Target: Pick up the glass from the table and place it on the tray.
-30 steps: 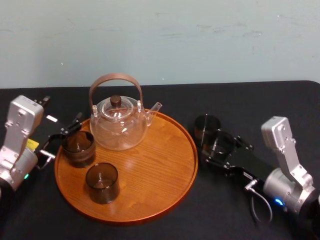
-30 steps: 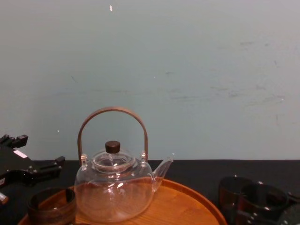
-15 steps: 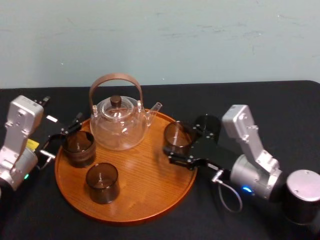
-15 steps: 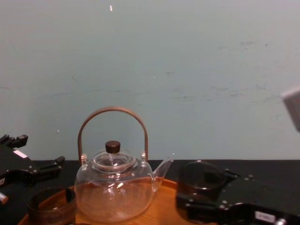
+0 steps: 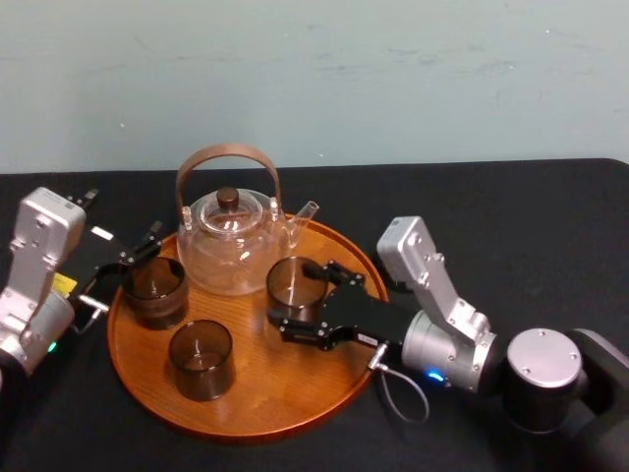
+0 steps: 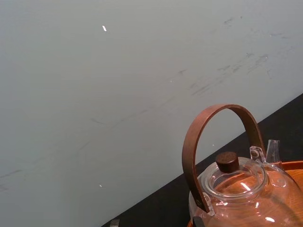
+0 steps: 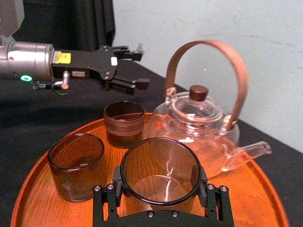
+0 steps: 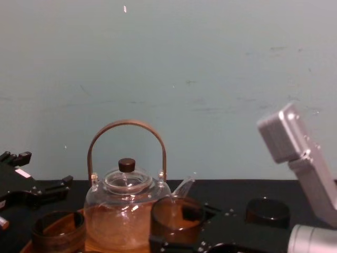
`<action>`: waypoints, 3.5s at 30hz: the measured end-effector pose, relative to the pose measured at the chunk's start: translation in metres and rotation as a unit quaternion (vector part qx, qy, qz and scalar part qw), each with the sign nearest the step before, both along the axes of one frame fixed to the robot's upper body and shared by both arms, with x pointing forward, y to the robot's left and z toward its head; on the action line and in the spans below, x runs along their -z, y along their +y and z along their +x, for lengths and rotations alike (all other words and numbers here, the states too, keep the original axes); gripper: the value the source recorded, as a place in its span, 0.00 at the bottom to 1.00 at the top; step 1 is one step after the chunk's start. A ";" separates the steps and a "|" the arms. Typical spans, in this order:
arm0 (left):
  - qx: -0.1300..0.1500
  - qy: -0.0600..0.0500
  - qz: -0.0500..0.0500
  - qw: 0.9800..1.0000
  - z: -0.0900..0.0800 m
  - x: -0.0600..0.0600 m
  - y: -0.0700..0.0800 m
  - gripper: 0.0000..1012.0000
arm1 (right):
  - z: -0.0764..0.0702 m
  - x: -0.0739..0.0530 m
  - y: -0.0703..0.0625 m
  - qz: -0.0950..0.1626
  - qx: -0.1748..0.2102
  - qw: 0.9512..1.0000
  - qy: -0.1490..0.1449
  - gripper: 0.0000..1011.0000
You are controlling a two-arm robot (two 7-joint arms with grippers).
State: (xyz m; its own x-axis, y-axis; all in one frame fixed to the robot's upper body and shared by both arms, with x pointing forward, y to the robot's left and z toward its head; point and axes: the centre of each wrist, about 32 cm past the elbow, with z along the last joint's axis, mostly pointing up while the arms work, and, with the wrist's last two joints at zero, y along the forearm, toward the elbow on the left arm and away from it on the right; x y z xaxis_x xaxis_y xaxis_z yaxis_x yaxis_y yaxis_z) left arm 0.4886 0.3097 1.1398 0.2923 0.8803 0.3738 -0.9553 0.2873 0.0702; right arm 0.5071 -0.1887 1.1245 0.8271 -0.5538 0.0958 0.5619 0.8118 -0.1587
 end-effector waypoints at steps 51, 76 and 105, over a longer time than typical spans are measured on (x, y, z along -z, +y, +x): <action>0.000 0.000 0.000 1.000 0.000 0.000 0.000 0.99 | -0.016 0.035 0.024 0.005 -0.030 0.999 0.044 0.90; 0.000 0.000 0.000 1.000 0.000 0.000 0.000 0.99 | -0.026 0.024 0.011 0.016 -0.008 0.999 0.028 0.99; 0.000 0.000 0.000 1.000 0.000 0.000 0.000 0.99 | -0.102 0.007 -0.043 0.027 0.098 0.995 0.007 0.99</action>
State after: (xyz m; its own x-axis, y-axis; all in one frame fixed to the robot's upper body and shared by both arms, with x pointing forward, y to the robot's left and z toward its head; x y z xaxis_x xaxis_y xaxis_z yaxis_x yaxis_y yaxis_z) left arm 0.4886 0.3097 1.1398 0.2923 0.8803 0.3737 -0.9552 0.2873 0.0703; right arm 0.4052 -0.2320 1.1173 0.7031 -0.7092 0.0516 0.7090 0.6938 -0.1264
